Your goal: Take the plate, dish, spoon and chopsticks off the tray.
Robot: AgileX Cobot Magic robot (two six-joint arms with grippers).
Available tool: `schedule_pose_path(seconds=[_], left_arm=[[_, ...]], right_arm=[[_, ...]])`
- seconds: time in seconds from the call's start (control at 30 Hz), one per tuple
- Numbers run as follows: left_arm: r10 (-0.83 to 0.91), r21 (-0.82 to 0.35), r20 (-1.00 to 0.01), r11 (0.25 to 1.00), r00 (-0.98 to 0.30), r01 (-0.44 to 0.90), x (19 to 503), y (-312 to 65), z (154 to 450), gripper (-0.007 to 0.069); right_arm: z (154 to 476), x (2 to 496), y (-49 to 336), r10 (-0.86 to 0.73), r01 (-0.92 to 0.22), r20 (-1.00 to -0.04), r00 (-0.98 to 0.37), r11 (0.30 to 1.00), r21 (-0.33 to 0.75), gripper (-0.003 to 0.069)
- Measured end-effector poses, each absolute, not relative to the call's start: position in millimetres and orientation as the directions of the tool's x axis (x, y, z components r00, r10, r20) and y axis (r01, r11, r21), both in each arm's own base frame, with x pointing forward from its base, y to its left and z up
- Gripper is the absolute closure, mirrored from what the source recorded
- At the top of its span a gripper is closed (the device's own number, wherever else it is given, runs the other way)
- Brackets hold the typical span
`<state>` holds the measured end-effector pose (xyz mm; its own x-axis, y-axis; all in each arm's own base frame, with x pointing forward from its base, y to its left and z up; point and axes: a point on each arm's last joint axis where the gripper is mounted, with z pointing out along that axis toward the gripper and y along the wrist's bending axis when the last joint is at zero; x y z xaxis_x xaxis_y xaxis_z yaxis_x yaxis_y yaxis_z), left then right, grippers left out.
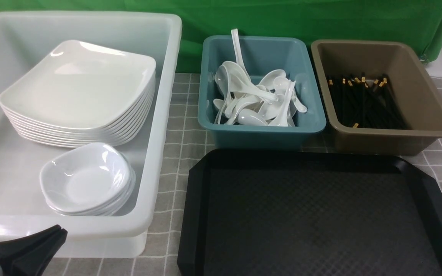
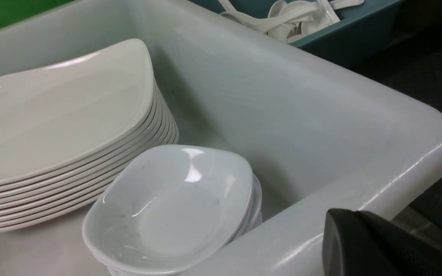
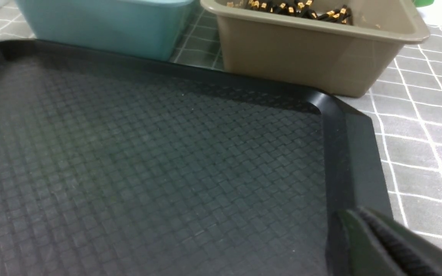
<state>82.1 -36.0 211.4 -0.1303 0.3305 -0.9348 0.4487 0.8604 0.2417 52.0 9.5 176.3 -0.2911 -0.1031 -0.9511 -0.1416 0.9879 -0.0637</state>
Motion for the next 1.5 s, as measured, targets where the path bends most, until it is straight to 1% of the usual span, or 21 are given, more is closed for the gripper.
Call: schedule_pose_path(seconds=[0.17,0.27,0.33,0.43,0.5,0.57,0.6,0.67,0.7,0.77,0.87,1.5], left_arm=[[0.336,0.248,-0.933,0.858,-0.127,0.449,82.1,-36.0,211.4,0.0615],[0.319,0.240,-0.940,0.870,-0.119,0.431,81.4,-34.3,213.2,0.0615],[0.213,0.168,-0.971,0.932,-0.111,0.322,79.0,-24.8,219.2,0.0615],[0.100,0.086,-0.992,0.982,-0.080,0.166,72.2,-11.8,225.1,0.0615],[0.081,0.072,-0.994,0.991,-0.078,0.115,68.8,-7.9,225.2,0.0615],[0.063,0.061,-0.996,0.998,-0.069,0.035,58.7,-2.7,219.3,0.0615],[0.061,0.059,-0.996,0.998,-0.070,0.031,58.1,-2.5,218.2,0.0615],[0.025,0.025,-0.992,1.000,-0.125,0.000,55.8,-1.1,198.2,0.0615],[0.022,0.022,-0.992,1.000,-0.128,0.000,55.7,-1.2,197.8,0.0615],[-0.030,-0.030,-0.985,1.000,-0.170,-0.003,55.6,-1.9,188.1,0.0615],[-0.057,-0.057,-0.985,0.998,-0.161,-0.004,55.6,-2.1,188.9,0.0615],[-0.059,-0.059,-0.986,0.998,-0.158,-0.006,55.6,-2.0,189.1,0.0615]], right_arm=[[176.3,52.0,9.5,-0.103,-0.142,-0.951,-0.291,0.988,-0.064,0.0593],[176.3,52.0,9.5,-0.103,-0.142,-0.951,-0.291,0.988,-0.064,0.0586],[176.3,52.0,9.5,-0.103,-0.142,-0.951,-0.291,0.988,-0.064,0.0581],[176.3,52.0,9.5,-0.103,-0.142,-0.951,-0.291,0.988,-0.064,0.0571],[176.3,52.0,9.5,-0.103,-0.142,-0.951,-0.291,0.988,-0.064,0.0570],[176.3,52.0,9.5,-0.103,-0.142,-0.951,-0.291,0.988,-0.064,0.0567],[176.3,52.0,9.5,-0.103,-0.142,-0.951,-0.291,0.988,-0.064,0.0566],[176.4,51.9,9.5,-0.103,-0.141,-0.951,-0.290,0.988,-0.064,0.0558],[176.5,52.0,9.4,-0.103,-0.141,-0.952,-0.289,0.988,-0.064,0.0558],[176.5,52.0,9.5,-0.102,-0.141,-0.952,-0.289,0.988,-0.063,0.0550],[177.0,52.1,9.4,-0.101,-0.140,-0.953,-0.284,0.988,-0.063,0.0543],[177.0,52.1,9.4,-0.101,-0.139,-0.954,-0.283,0.988,-0.064,0.0494]])
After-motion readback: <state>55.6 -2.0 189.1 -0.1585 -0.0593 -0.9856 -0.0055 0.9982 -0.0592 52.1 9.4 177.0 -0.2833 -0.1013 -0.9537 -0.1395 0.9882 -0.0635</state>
